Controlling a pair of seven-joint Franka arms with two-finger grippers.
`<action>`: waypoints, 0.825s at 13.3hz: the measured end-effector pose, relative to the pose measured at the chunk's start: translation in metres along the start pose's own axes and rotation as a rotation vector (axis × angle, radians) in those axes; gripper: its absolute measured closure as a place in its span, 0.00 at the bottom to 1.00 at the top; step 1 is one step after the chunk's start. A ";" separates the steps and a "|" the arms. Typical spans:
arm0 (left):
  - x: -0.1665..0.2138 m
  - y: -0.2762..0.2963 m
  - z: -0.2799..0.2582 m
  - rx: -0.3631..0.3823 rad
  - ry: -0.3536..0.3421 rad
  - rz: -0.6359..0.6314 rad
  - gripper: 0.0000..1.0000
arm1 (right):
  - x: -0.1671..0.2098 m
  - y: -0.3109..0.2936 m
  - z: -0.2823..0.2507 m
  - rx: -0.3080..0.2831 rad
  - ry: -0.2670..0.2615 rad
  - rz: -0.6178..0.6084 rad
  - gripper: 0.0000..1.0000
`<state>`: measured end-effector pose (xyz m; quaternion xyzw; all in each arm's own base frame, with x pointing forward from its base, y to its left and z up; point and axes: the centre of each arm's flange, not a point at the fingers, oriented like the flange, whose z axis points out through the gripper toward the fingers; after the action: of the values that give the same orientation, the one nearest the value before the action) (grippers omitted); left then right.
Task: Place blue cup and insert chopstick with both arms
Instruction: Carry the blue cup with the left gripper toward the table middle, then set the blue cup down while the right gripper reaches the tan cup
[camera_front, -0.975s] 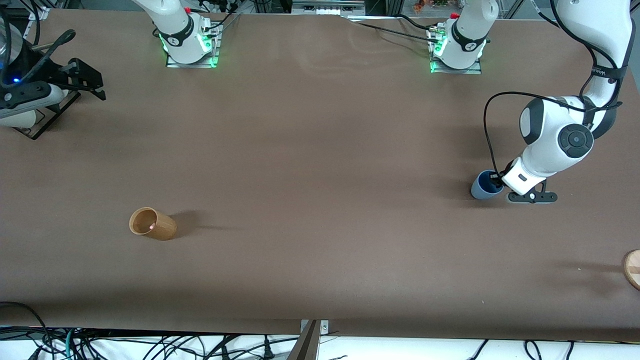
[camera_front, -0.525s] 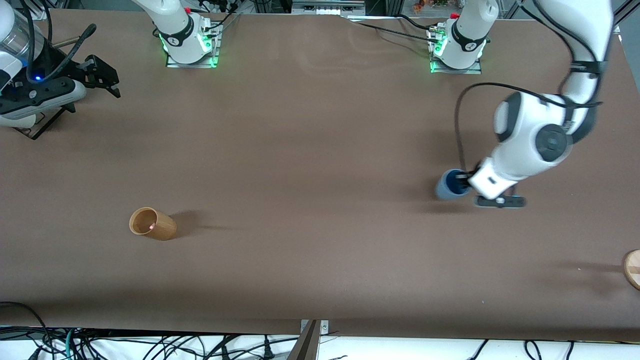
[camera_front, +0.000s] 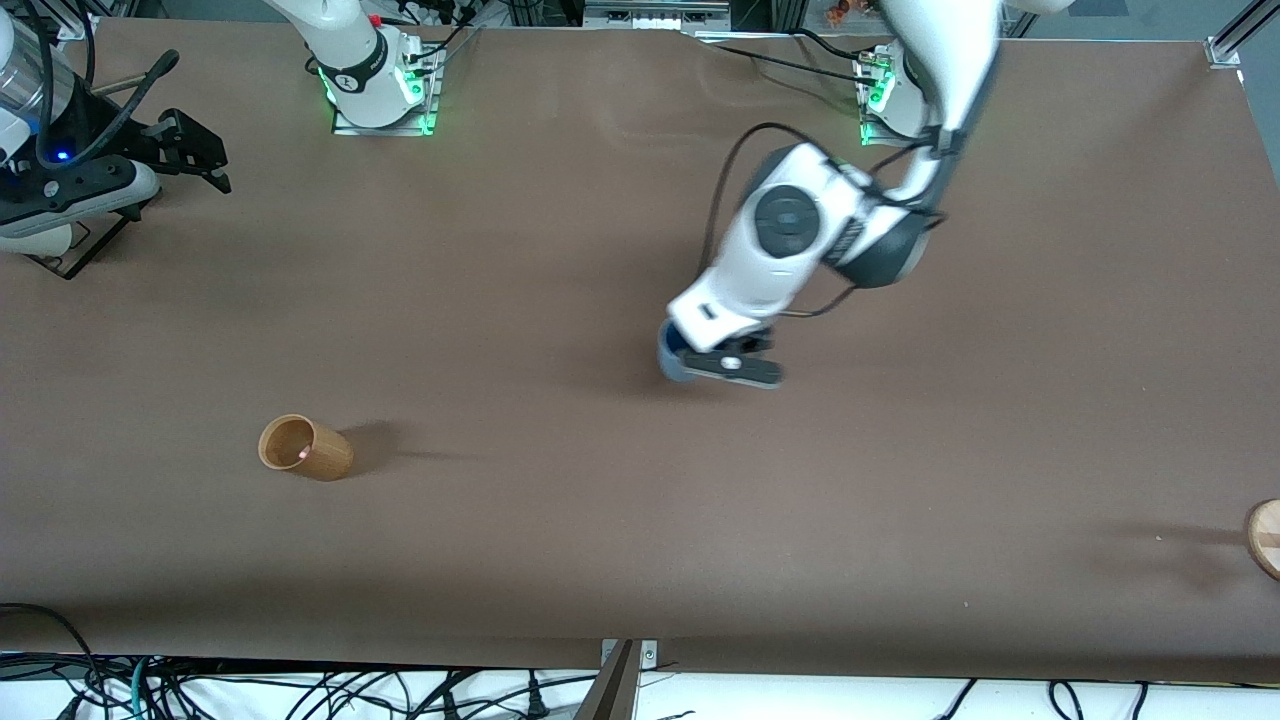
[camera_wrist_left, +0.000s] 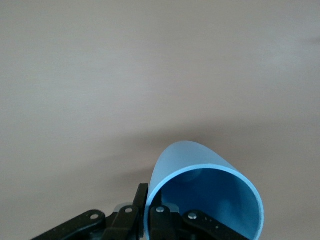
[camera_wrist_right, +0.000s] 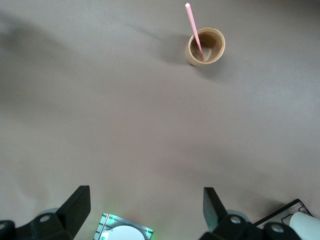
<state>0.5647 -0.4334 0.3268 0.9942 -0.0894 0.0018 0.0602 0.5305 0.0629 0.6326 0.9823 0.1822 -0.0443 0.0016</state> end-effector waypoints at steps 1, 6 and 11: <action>-0.002 0.022 0.015 0.004 -0.016 0.002 0.95 | 0.000 0.000 0.000 0.000 0.000 0.000 0.00; -0.015 0.090 0.075 0.023 -0.050 -0.090 0.95 | 0.000 0.002 0.000 -0.001 0.000 0.003 0.00; -0.015 0.096 0.096 0.039 -0.060 -0.134 0.91 | 0.002 0.021 0.000 -0.004 0.037 0.039 0.00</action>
<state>0.5320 -0.5362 0.2431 0.9985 -0.0245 -0.0302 0.0382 0.5402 0.0439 0.6320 0.9863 0.1631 -0.0256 0.0012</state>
